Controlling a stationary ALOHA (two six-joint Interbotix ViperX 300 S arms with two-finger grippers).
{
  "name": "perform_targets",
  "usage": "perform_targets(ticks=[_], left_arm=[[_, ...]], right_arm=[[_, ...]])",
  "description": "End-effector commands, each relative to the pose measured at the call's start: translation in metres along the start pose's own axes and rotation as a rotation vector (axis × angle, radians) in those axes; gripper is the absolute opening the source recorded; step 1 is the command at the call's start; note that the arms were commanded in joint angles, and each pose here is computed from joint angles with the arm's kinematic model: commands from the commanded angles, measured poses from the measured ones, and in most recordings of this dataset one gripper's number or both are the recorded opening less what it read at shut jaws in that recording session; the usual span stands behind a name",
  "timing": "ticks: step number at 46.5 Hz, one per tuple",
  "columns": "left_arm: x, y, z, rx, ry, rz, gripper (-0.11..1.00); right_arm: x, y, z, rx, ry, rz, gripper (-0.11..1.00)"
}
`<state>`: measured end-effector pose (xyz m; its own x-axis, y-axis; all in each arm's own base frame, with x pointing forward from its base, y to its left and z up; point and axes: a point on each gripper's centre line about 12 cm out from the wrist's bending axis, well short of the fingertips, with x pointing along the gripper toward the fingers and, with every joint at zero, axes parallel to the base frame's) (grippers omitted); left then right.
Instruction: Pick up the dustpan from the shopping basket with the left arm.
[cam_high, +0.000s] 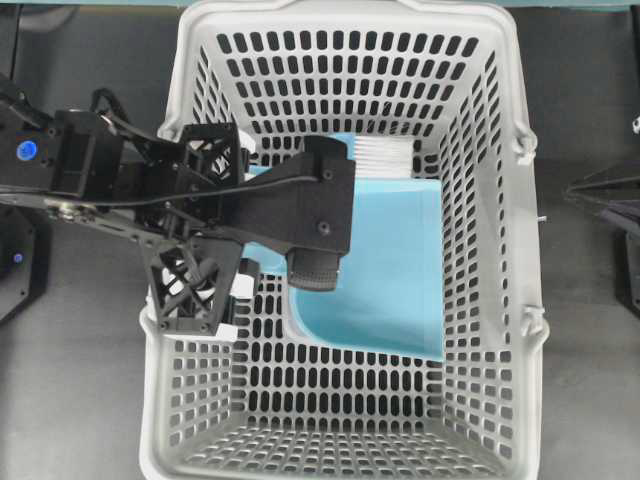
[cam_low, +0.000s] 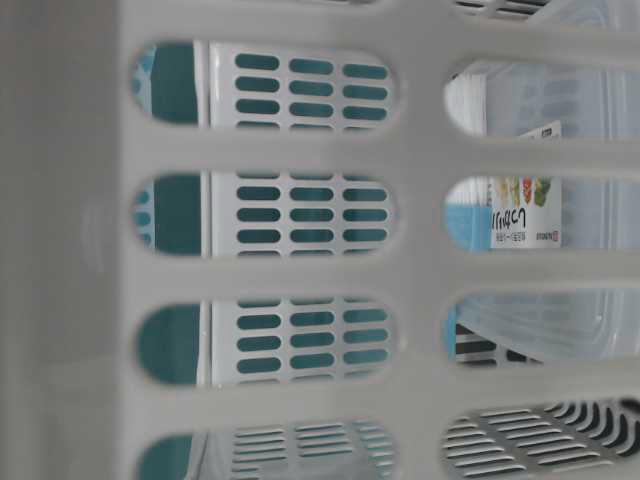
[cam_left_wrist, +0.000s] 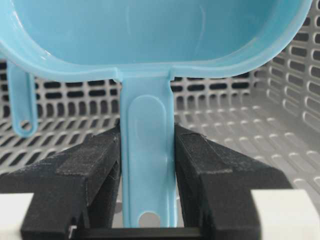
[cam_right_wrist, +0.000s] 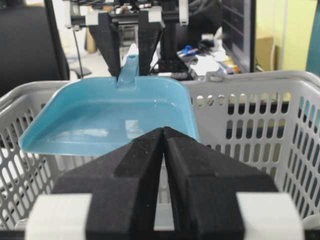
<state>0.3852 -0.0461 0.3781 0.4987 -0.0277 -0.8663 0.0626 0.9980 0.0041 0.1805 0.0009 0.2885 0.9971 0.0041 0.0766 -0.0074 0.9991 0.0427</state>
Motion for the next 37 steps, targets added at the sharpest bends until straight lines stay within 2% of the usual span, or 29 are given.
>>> perform_targets(ticks=[1,37], left_arm=[[-0.0163,0.0002,0.0056,0.003,-0.052,0.001,0.3],[-0.0159,0.0002,0.0055,0.003,-0.052,0.0,0.3]], right_arm=[[0.0015,0.0003,0.0016,0.005,-0.003,0.001,0.0],[-0.001,-0.0001,-0.008,0.005,0.046,-0.001,0.0]])
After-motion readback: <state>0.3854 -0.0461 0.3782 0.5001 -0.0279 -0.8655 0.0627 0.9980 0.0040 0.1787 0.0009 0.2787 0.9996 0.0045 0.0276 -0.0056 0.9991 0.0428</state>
